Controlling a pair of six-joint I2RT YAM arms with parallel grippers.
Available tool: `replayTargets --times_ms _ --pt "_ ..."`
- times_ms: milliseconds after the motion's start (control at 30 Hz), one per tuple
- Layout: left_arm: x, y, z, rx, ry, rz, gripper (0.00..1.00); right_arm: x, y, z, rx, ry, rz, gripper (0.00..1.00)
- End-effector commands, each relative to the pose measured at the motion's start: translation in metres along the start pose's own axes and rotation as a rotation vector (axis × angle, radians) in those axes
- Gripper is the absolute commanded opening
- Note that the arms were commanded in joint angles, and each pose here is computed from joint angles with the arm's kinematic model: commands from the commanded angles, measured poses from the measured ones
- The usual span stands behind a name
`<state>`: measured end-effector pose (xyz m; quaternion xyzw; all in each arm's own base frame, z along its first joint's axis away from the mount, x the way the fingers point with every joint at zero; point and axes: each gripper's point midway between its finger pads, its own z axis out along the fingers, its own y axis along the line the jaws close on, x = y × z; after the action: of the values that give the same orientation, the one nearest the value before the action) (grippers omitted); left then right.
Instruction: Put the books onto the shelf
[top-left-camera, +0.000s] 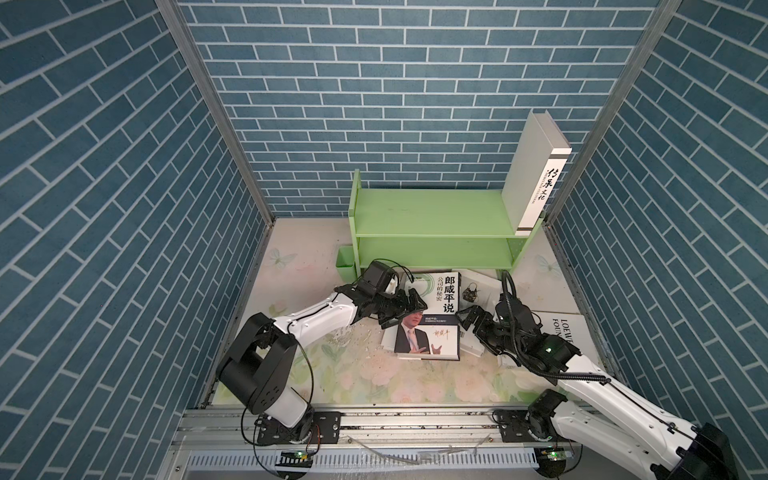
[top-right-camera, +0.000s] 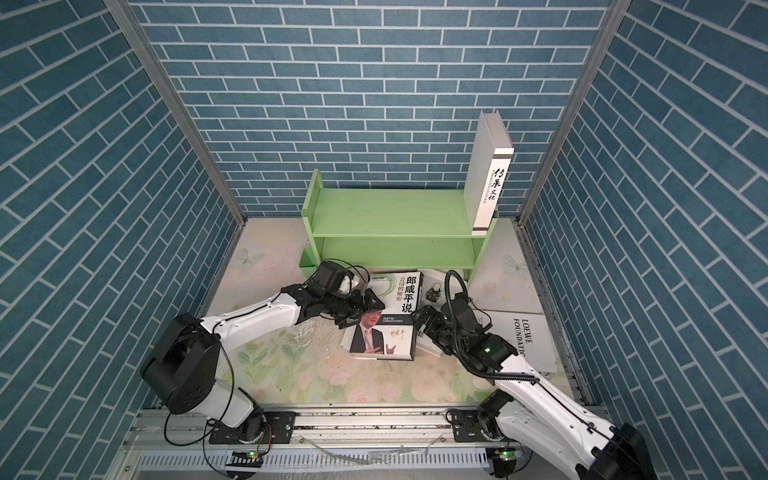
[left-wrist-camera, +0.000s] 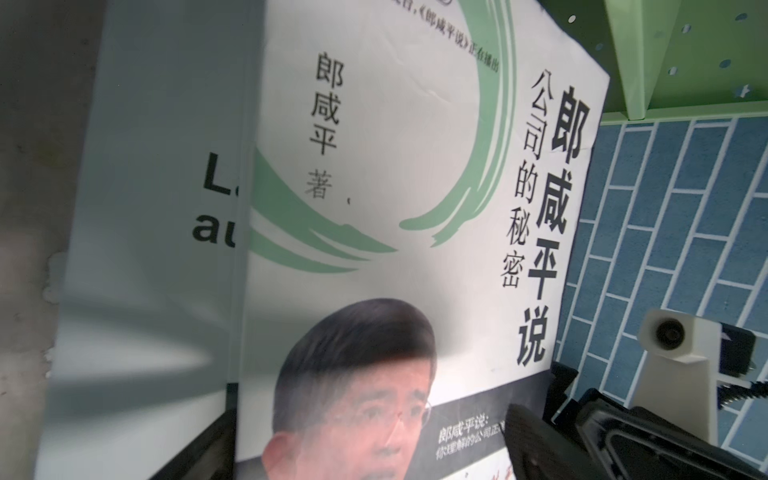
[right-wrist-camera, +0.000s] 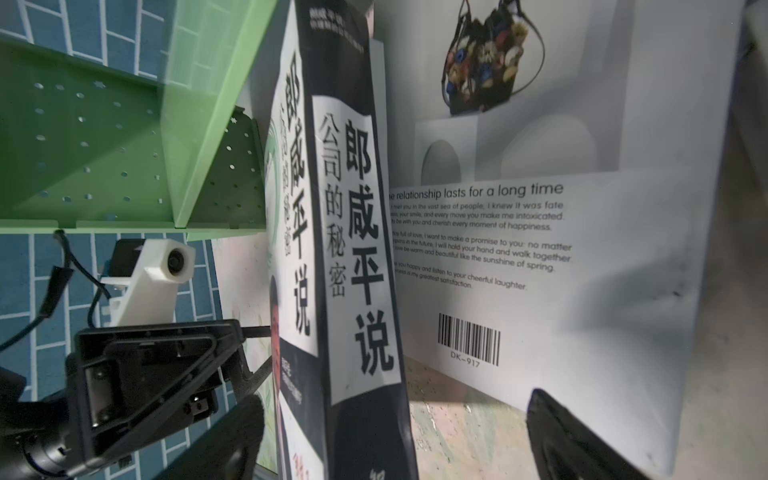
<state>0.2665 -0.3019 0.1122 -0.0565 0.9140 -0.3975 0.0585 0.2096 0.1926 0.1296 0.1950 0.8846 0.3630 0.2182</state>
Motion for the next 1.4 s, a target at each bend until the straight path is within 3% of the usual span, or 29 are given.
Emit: replayTargets --times_ms 0,300,800,1367 --pt "-0.002 -0.009 0.003 0.015 0.002 0.018 0.99 0.002 0.028 0.006 -0.112 0.049 -0.05 0.98" --pt "-0.005 -0.01 0.004 0.007 0.0 0.022 0.98 0.004 0.032 0.031 -0.132 0.121 -0.053 0.89" --pt "-0.009 -0.02 0.011 0.038 0.018 0.034 0.98 0.005 0.058 0.028 -0.28 0.142 -0.061 0.71" --pt "-0.012 -0.036 0.015 0.074 0.014 0.067 0.98 0.008 0.045 0.019 -0.186 0.161 -0.036 0.54"
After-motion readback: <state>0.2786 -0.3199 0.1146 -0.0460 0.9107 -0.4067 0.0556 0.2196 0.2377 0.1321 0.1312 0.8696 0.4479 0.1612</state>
